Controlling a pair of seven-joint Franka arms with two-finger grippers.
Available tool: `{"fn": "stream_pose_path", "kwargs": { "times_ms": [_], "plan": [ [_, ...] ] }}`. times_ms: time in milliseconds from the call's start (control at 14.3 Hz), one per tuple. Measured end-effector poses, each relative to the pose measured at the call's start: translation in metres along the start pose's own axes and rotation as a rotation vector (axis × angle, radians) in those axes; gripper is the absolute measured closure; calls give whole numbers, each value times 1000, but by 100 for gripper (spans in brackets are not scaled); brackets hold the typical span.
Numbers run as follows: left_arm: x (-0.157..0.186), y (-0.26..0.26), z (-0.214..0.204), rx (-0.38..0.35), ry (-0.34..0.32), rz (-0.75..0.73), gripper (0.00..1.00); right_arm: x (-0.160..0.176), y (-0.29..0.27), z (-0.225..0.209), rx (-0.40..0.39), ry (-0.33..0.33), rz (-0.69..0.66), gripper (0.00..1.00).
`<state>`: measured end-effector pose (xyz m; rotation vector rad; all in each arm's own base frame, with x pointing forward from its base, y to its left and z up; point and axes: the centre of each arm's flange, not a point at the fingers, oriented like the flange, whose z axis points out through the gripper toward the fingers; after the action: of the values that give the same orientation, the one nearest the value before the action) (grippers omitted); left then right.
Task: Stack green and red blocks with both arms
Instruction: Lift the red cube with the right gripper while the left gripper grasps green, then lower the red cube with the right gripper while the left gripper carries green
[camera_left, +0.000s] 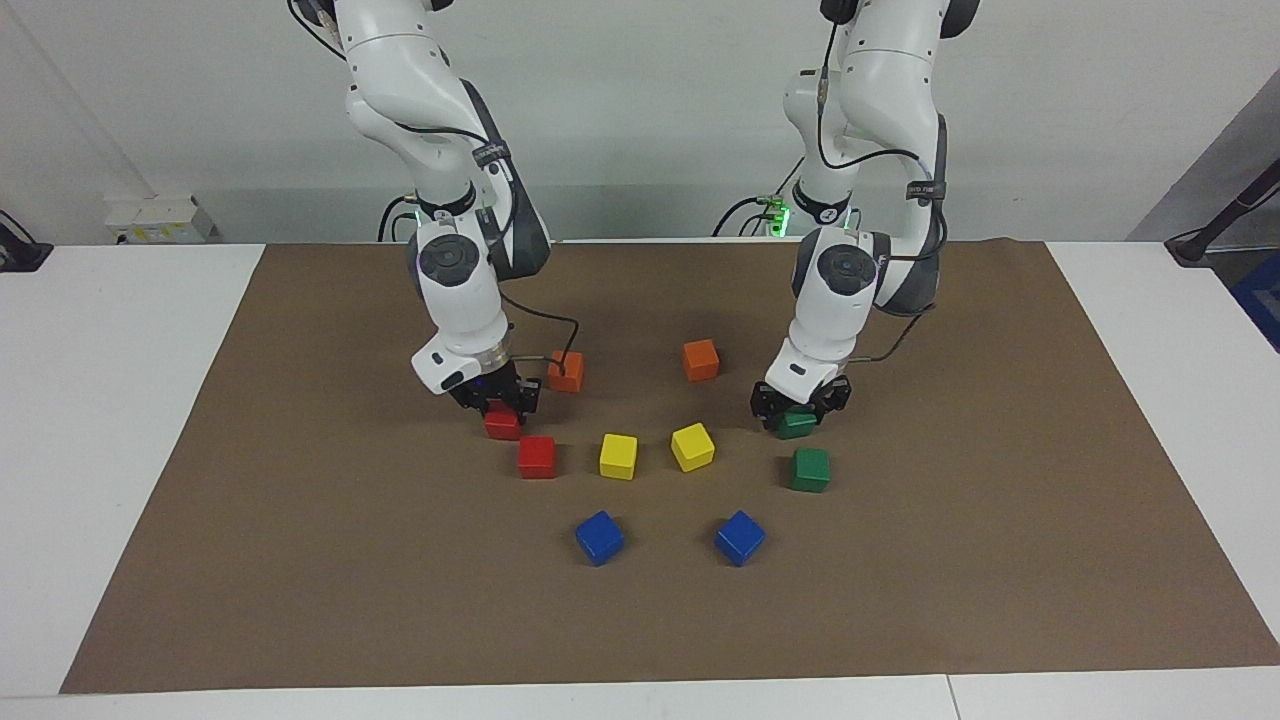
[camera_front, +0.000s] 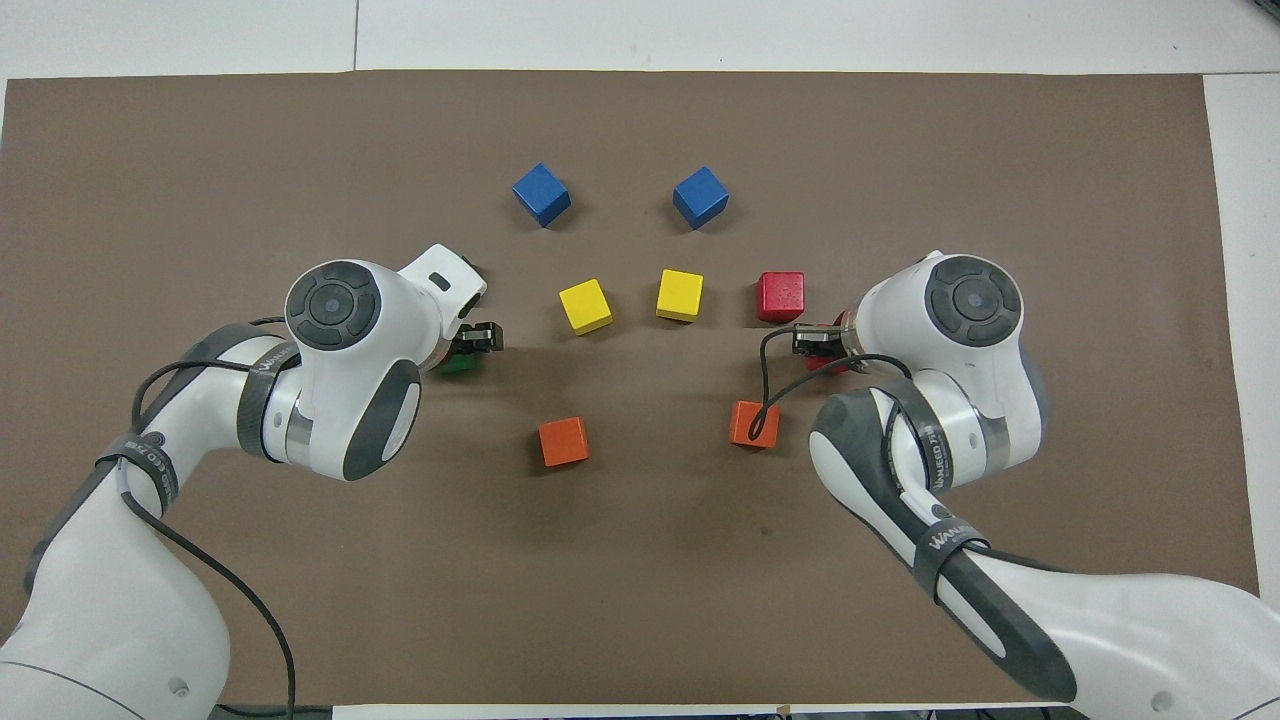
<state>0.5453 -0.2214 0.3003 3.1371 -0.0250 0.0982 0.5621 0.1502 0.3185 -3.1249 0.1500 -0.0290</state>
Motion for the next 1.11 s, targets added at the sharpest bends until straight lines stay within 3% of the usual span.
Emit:
{"fn": "stream_pose_path", "kwargs": {
  "times_ms": [70,139,348,488,767,1115],
  "plan": [
    [-1,-1,1,2,-4,0,38,11,20,-10,-5,-11,-36,45],
    [-1,-1,2,2,-5,0,45,23,49,-18,-7,-13,-70,45],
    [-1,-1,2,3,-6,0,45,42,143,-23,-9,-9,-113,45],
    [0,-4,0,6,-10,-5,45,44,171,-20,-9,7,-113,45],
    [24,-46,-47,16,-14,-60,45,43,181,2,-7,22,-132,45],
    [26,-171,-127,26,-46,-2,45,44,179,5,-6,28,-137,45]
  ]
}}
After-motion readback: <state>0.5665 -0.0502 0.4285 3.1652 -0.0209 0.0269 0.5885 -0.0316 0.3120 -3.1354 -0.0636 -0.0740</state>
